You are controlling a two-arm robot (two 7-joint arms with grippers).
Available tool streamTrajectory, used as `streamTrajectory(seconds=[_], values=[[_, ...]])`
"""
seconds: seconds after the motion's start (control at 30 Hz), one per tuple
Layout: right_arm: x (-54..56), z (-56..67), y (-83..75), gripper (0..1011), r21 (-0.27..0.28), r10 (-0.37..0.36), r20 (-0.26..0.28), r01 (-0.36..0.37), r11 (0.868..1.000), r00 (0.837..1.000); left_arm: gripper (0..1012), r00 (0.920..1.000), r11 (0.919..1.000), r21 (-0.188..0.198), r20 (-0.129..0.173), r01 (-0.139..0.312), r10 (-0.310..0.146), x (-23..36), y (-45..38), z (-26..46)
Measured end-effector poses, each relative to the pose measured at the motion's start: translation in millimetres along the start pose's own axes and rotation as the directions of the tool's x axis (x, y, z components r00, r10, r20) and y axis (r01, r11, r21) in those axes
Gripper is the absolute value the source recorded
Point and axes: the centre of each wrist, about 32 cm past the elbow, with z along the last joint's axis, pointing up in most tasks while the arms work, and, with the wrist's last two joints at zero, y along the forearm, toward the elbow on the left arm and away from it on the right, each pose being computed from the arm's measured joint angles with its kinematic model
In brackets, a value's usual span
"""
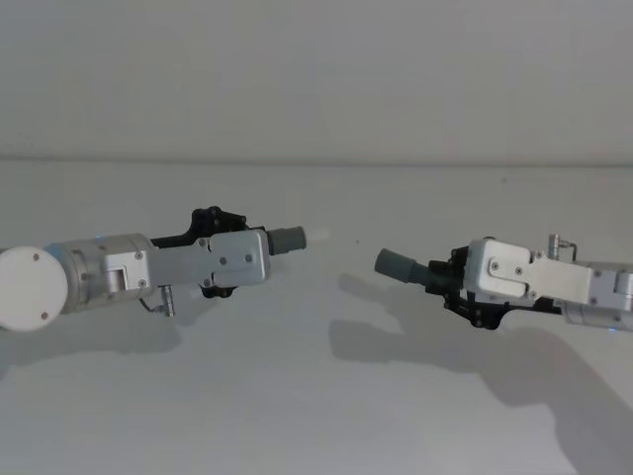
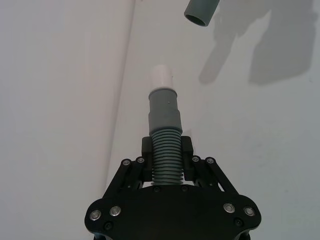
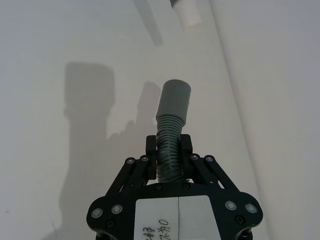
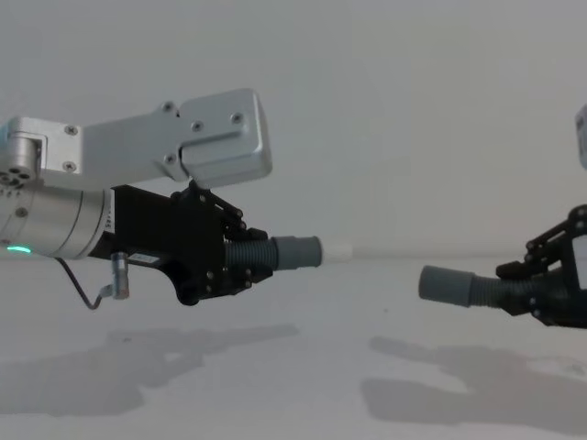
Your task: Use both hands to pick up one end of the pipe from the table, align the ends, and insert them.
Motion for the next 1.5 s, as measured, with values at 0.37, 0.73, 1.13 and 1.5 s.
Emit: streamTrajectory(seconds=[0.37,0.73,1.13,1.5], values=[[12.7,9.1,5.4,267,0.031,0.021,0.085,-0.024,0.999,0.996,319,0.9998,1.0000,0.001,0.020,0.007,-0.007,0.7,1.0,-1.1],[26.0,10.5,16.6,267,0.040,0.025,0.127,-0.031,0.999,0.992,319,0.9996,1.0000,0.002,0.028,0.009,-0.009,1.0,1.4,-1.4],[34.8,13.5,28.1,267,0.060,0.033,0.155,-0.043,0.997,0.987,319,0.9995,0.9999,0.002,0.031,0.010,-0.010,1.2,1.6,-1.5],[40.7,15.8,35.3,267,0.073,0.039,0.176,-0.052,0.996,0.984,319,0.9994,0.9999,0.002,0.033,0.010,-0.010,1.3,1.7,-1.6]])
